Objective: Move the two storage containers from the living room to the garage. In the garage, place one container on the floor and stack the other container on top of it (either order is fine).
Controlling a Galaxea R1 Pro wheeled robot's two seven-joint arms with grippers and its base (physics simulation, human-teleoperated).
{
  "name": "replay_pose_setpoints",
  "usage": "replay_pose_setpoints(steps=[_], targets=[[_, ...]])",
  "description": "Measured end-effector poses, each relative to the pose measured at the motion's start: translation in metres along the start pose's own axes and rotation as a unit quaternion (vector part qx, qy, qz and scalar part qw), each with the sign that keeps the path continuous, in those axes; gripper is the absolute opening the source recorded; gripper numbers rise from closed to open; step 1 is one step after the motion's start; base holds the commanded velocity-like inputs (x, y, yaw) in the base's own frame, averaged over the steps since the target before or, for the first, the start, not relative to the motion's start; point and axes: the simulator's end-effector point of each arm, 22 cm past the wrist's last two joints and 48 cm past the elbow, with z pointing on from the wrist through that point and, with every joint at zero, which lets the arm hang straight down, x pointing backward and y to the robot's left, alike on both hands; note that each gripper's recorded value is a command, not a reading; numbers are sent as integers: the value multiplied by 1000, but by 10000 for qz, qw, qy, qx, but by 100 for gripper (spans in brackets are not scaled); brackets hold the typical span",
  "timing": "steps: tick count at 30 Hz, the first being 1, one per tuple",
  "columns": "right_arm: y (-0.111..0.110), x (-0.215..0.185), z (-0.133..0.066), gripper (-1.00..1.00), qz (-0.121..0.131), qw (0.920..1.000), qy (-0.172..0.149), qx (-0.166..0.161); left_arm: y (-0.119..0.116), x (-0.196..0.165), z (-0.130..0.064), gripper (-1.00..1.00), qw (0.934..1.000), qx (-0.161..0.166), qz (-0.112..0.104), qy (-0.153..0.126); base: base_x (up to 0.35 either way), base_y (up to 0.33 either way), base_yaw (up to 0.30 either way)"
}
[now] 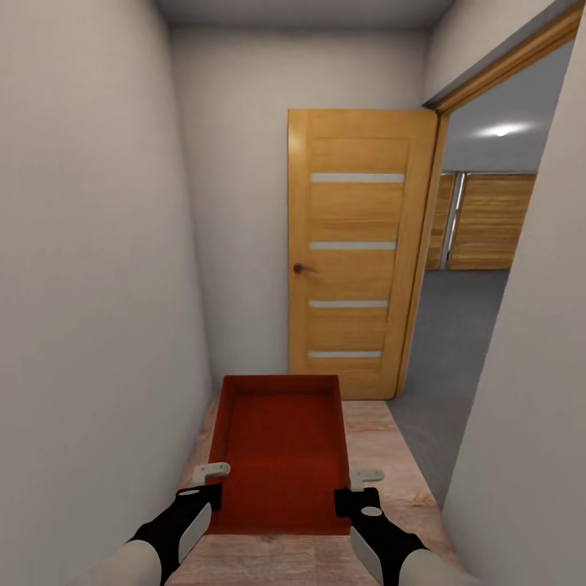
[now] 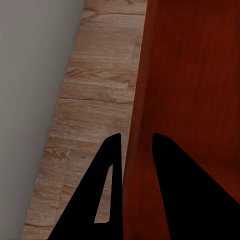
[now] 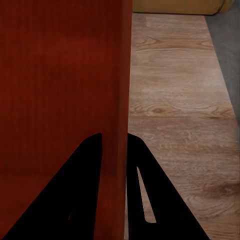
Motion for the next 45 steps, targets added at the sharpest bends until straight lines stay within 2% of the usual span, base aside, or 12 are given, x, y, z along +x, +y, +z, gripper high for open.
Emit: replay_pose_setpoints(steps=[21, 45], targets=[[0, -1, 0, -100, -14, 10000, -7, 3, 0, 0, 0, -100, 10000, 2, -10, -8, 314, 14, -8], [1, -2, 0, -100, -10, 10000, -12, 3, 1, -2, 0, -100, 10000, 3, 9, -22, 16, 3, -274]])
